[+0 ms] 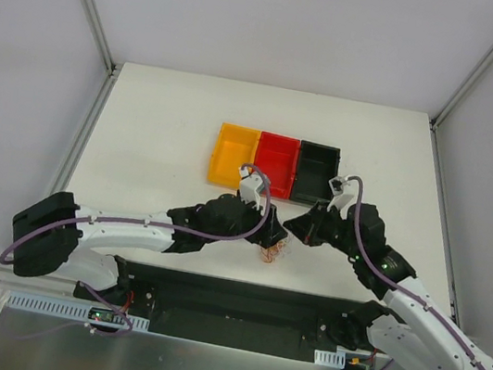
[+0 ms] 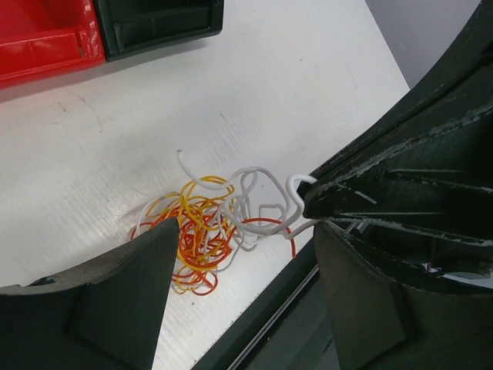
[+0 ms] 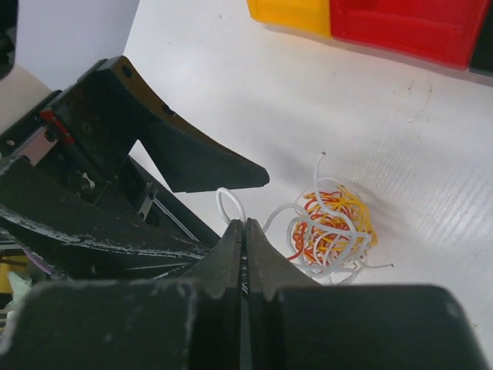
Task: Untangle the cables
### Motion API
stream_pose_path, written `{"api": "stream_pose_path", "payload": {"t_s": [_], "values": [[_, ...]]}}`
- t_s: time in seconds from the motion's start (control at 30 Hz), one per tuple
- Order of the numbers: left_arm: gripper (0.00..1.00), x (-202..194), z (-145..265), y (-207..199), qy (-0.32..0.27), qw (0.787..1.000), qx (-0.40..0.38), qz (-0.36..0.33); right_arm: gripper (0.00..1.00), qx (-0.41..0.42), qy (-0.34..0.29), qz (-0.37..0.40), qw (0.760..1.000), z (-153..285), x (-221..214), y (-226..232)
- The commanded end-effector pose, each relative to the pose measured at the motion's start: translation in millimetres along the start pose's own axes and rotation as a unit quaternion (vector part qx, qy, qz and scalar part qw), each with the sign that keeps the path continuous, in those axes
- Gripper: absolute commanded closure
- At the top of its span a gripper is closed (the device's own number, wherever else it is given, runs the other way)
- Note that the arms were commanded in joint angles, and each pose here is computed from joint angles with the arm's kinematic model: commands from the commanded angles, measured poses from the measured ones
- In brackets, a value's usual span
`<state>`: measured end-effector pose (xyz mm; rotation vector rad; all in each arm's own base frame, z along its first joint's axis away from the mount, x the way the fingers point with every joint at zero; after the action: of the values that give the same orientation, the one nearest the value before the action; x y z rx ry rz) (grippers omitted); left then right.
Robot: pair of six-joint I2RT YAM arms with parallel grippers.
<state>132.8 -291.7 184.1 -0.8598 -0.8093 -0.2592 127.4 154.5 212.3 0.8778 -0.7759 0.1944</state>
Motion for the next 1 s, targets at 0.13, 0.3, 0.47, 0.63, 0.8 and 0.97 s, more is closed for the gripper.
{"api": "stream_pose_path", "payload": {"t_s": [0.13,0.3,0.47,0.63,0.8,0.97], "values": [[0.31,10.6,20.3,-4.2,-0.106,0.994,-0.012,-0.011,0.99,0.063,-0.029,0.005,0.998,16.1,25.8,31.5],[0.34,12.6,23.4,-1.8,-0.123,0.992,0.000,-0.018,0.99,0.069,-0.029,-0.002,0.997,17.2,26.9,33.6],[0.41,14.9,29.7,-1.2,-0.141,0.990,-0.003,-0.025,1.00,0.066,-0.035,-0.002,0.997,18.7,27.0,33.6],[0.39,8.5,34.0,2.7,-0.147,0.989,-0.017,-0.022,0.99,0.071,-0.033,-0.002,0.997,18.5,29.5,36.0],[0.28,8.0,31.8,3.2,-0.146,0.989,-0.015,-0.027,0.99,0.081,-0.024,-0.009,0.996,15.9,29.9,37.8],[0.17,13.6,23.6,-3.9,-0.145,0.988,-0.020,-0.040,0.99,0.093,-0.021,-0.020,0.995,13.1,29.2,39.3]]}}
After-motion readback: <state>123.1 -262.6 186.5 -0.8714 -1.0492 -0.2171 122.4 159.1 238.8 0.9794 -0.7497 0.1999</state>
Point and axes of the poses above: each gripper's point midway between its finger pads, its own z axis back along the fingers, its own y axis along the line the jaws close on, x = y × z, the point moved 10 cm from there along z, back along the fingers, and after that the axes turned 2 degrees about z, right-handed, at the moved point
